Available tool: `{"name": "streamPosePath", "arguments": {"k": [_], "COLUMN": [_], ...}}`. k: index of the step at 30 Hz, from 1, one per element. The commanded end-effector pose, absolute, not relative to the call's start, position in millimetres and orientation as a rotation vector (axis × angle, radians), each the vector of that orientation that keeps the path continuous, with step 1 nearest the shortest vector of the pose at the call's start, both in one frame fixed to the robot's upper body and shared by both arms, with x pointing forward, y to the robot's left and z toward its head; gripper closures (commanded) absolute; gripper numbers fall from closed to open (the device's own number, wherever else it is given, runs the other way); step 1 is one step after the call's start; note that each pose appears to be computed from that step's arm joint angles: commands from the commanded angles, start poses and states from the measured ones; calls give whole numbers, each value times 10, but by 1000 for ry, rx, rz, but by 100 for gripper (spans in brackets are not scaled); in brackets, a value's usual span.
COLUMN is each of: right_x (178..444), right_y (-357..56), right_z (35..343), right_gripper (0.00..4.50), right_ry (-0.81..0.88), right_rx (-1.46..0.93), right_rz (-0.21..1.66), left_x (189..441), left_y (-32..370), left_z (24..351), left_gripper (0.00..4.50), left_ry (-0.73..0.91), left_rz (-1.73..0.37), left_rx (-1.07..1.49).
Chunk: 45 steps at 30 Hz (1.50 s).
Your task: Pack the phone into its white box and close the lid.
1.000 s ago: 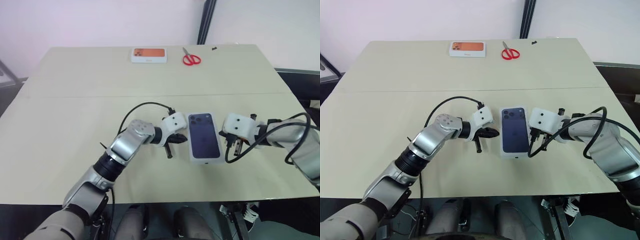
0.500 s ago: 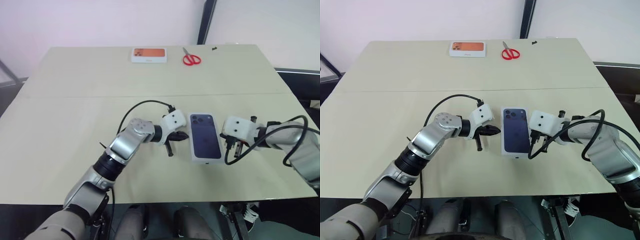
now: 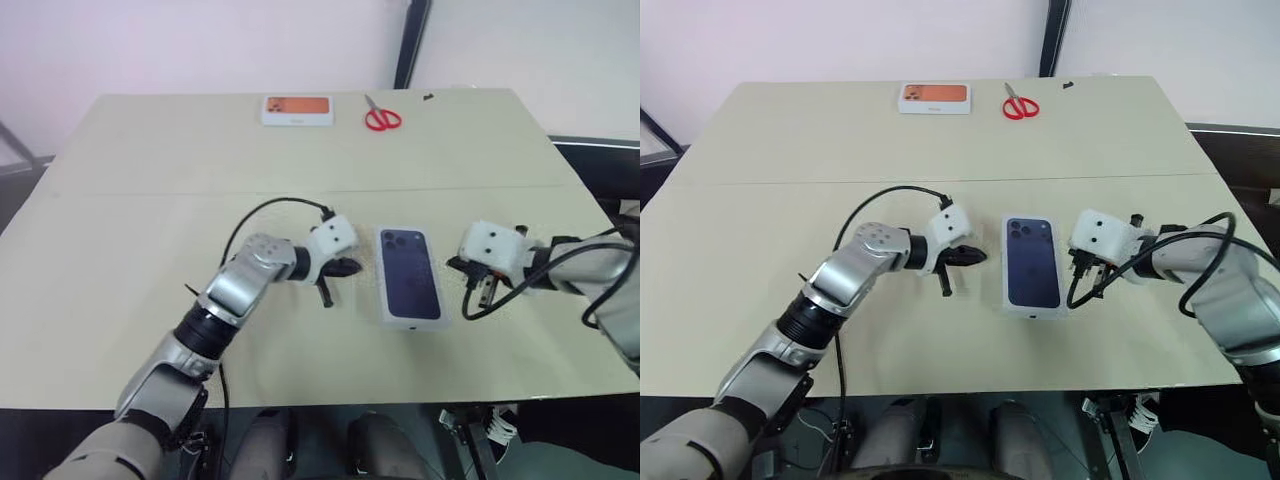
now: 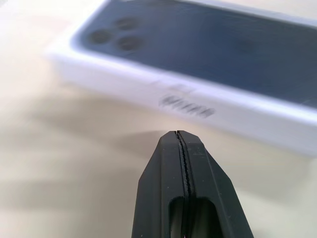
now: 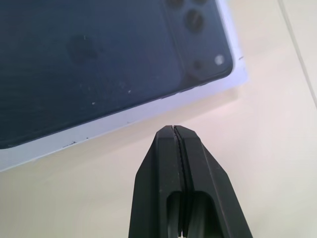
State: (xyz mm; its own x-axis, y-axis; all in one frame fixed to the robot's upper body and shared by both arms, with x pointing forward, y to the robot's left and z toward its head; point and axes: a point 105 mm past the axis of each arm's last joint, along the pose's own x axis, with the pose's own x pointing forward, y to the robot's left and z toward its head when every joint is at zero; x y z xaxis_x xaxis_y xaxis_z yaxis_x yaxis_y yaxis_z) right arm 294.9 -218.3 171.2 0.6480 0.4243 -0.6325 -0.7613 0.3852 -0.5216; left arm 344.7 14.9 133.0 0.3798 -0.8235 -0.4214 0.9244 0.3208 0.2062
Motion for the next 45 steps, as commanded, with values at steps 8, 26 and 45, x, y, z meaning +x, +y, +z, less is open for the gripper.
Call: {"name": "streamPosePath", "arguments": {"k": [8,26,45], "right_x": [2586,2546,3431], "right_y": [-1953,-1959,-2212], "right_z": [1739,1321,1998], "right_gripper": [448,448,448], "right_ry": [443,506,101], "right_rx": [-778,-750,-390], "right_rz": [976,914,615], "left_x": [3615,3656,3654], "left_y": [-316,-489,1670], "left_z": [1646,1230,2026], "left_gripper": [450,450,450], "left_ry": [170,241,-4], "left_rz": [-1252,-1243,-620], "left_rx": [502,533,343]}}
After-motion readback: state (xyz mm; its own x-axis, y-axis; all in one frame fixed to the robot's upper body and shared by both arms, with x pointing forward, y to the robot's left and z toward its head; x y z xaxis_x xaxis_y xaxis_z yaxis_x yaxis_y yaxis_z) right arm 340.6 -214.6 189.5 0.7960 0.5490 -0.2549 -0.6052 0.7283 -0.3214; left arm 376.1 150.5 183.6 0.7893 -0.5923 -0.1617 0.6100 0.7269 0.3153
